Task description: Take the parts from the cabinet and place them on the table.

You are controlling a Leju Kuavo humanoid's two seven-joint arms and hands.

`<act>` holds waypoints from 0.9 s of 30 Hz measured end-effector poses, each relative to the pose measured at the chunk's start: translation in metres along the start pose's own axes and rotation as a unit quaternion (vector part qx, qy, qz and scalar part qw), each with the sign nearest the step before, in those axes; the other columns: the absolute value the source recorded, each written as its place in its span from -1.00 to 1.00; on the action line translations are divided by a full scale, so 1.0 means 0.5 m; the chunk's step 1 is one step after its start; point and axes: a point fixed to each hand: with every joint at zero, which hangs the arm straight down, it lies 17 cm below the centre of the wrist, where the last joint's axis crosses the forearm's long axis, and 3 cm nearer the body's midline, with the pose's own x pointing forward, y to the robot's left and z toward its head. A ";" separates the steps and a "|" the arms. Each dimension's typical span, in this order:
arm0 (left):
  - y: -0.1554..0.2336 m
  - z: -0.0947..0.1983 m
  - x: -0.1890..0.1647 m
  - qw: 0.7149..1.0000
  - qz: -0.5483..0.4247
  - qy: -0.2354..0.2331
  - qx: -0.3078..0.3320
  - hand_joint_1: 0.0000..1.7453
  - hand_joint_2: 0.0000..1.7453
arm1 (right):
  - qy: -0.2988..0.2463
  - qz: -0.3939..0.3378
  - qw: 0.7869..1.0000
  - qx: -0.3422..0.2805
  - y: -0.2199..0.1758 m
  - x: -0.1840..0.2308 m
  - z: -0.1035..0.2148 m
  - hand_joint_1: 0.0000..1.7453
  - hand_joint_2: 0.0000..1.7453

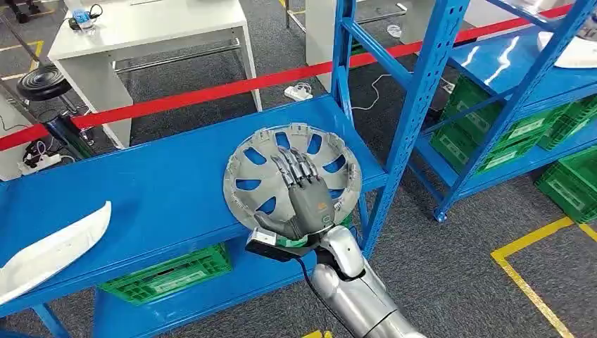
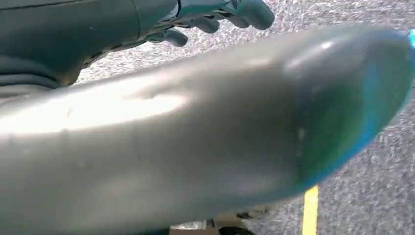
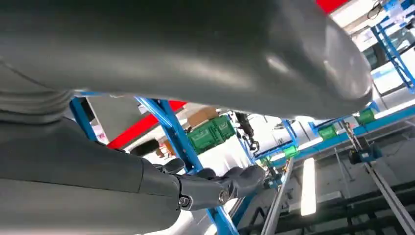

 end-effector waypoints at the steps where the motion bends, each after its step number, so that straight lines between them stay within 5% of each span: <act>1: 0.000 0.000 0.000 1.000 0.000 0.001 0.000 -1.00 -1.00 | 0.000 0.000 1.000 0.001 0.001 -0.001 0.000 -1.00 -1.00; 19: -0.002 -0.001 -0.003 1.000 -0.001 0.007 -0.004 -1.00 -1.00 | -0.001 -0.009 1.000 0.020 0.025 -0.001 -0.001 -1.00 -1.00; 20: -0.004 0.000 -0.004 1.000 -0.001 0.007 -0.006 -1.00 -1.00 | -0.003 -0.009 1.000 0.022 0.026 0.000 -0.004 -1.00 1.00; 27: -0.018 0.001 -0.001 1.000 0.002 0.005 -0.025 -1.00 -1.00 | 0.003 0.017 0.999 0.049 0.044 -0.082 -0.039 -1.00 1.00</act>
